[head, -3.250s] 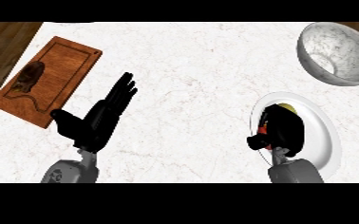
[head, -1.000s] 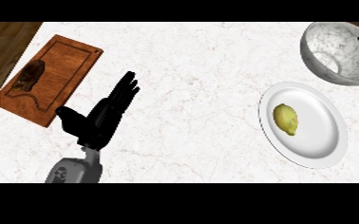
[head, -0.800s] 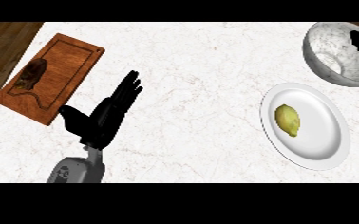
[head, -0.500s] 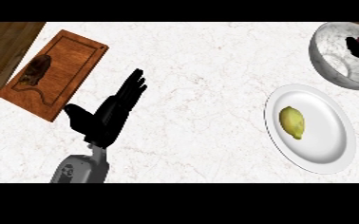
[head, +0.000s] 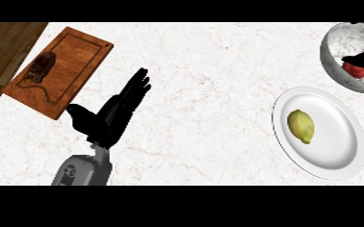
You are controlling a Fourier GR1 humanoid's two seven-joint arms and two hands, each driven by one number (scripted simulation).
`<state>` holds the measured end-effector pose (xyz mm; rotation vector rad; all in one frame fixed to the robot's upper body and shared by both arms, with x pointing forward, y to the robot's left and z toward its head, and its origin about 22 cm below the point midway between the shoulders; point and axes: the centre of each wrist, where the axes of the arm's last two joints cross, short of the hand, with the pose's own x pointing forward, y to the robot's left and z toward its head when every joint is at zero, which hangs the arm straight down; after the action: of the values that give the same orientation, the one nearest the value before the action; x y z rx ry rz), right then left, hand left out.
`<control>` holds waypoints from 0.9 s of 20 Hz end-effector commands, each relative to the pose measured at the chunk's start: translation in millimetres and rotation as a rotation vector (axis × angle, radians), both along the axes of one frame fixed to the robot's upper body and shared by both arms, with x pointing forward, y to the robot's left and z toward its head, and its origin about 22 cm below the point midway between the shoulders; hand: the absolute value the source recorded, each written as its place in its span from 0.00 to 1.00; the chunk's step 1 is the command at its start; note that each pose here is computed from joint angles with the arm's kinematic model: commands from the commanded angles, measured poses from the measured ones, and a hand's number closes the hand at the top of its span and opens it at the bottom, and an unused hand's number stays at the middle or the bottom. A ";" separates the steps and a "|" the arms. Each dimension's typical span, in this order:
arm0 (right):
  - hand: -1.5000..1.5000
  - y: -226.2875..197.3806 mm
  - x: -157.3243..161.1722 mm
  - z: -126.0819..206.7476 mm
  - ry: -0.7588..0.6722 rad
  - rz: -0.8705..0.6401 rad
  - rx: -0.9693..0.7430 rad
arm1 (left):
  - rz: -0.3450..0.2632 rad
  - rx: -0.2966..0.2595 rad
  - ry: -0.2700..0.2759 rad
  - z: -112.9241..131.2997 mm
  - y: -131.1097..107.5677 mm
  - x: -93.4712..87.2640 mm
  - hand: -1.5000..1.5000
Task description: Pick the bell pepper from the plate and place it in the bowl
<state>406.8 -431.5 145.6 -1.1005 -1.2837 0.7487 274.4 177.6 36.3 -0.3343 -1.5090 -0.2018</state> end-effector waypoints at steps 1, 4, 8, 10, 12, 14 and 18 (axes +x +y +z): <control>0.00 -13.1 -6.0 -3.2 -0.085 0.027 0.171 | -0.001 0.003 0.021 -3.1 1.6 -2.0 0.50; 0.00 -2.5 2.0 -0.3 -0.251 0.033 0.417 | 0.028 -0.003 -0.004 8.9 8.9 4.4 0.50; 0.00 -26.8 -10.5 12.9 -0.533 0.126 0.606 | 0.040 -0.010 0.027 -8.4 10.0 -6.6 0.50; 0.00 -45.6 -25.8 3.1 -0.564 0.201 0.697 | 0.066 0.001 0.013 -5.2 27.1 -6.7 0.50; 0.00 -68.9 -48.3 -10.5 -0.584 0.241 0.720 | 0.066 -0.012 0.022 -13.0 18.9 -6.4 0.50; 0.00 -76.3 -55.3 -10.7 -0.612 0.300 0.770 | 0.085 0.006 0.025 -7.5 30.7 -0.7 0.50; 0.00 -109.8 -93.2 -21.2 -0.646 0.346 0.859 | 0.108 -0.004 0.037 3.0 26.5 -10.5 0.50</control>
<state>341.7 -516.9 131.2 -0.5000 -2.0151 0.0557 266.7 206.1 30.5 -0.2723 -1.4933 -0.1230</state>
